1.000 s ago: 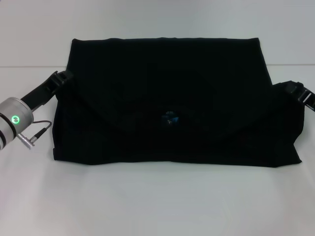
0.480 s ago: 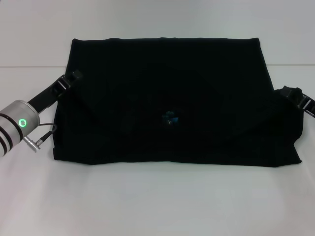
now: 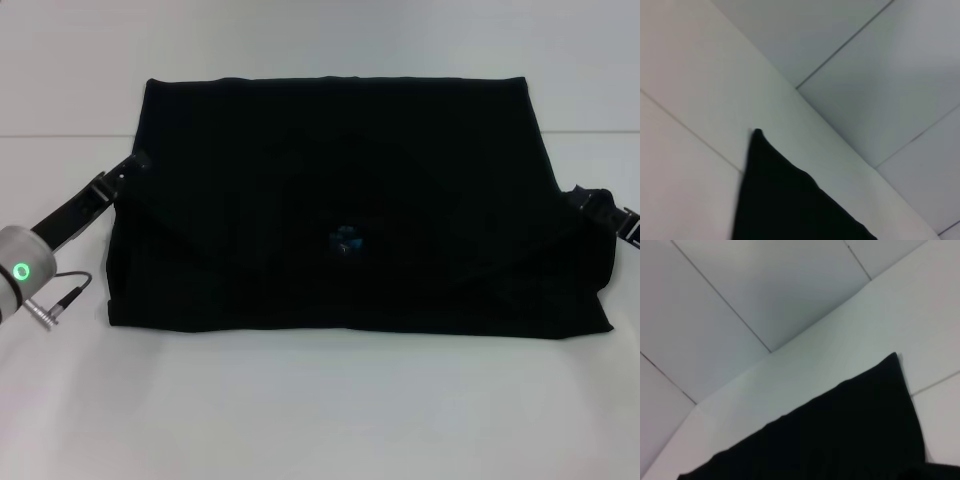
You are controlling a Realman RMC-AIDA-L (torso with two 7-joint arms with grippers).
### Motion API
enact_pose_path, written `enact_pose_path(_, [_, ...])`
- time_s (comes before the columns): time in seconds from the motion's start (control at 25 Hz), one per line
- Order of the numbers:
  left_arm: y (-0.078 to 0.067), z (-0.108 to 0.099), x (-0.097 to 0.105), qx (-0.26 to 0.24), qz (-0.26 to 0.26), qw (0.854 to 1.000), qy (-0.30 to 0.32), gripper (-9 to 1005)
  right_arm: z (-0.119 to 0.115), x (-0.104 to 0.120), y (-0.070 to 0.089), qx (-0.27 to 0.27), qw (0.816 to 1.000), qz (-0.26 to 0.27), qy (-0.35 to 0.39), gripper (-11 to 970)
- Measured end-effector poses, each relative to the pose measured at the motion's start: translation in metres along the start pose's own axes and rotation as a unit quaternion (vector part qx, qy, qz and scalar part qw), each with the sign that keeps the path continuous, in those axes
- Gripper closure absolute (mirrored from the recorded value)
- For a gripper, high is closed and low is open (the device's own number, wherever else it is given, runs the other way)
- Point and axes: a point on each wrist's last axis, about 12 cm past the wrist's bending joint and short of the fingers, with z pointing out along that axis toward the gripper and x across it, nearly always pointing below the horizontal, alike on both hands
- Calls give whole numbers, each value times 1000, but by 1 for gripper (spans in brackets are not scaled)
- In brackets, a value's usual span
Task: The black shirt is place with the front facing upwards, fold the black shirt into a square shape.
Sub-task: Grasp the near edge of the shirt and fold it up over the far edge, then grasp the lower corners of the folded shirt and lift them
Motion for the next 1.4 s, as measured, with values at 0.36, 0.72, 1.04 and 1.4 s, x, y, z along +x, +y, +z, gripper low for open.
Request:
enact_pose_path(0.36, [13,-24,-6,14,-20,1000,-3,129,-28,-3,-4,-47,998,-9,-27,73])
enact_pose_path(0.72, [8,-46,-23,48,-13,988,149,31,-69,15,11,-179,972,-151,-13,14])
enact_pose_path(1.04, [5,-52,-32,30,15,972,232,32,-84,51,23,-261,924,-272,58,14])
enact_pose_path(1.4, [5,-49,-38,6,66,963,260,33,-77,64,30,-283,908,-294,92,15])
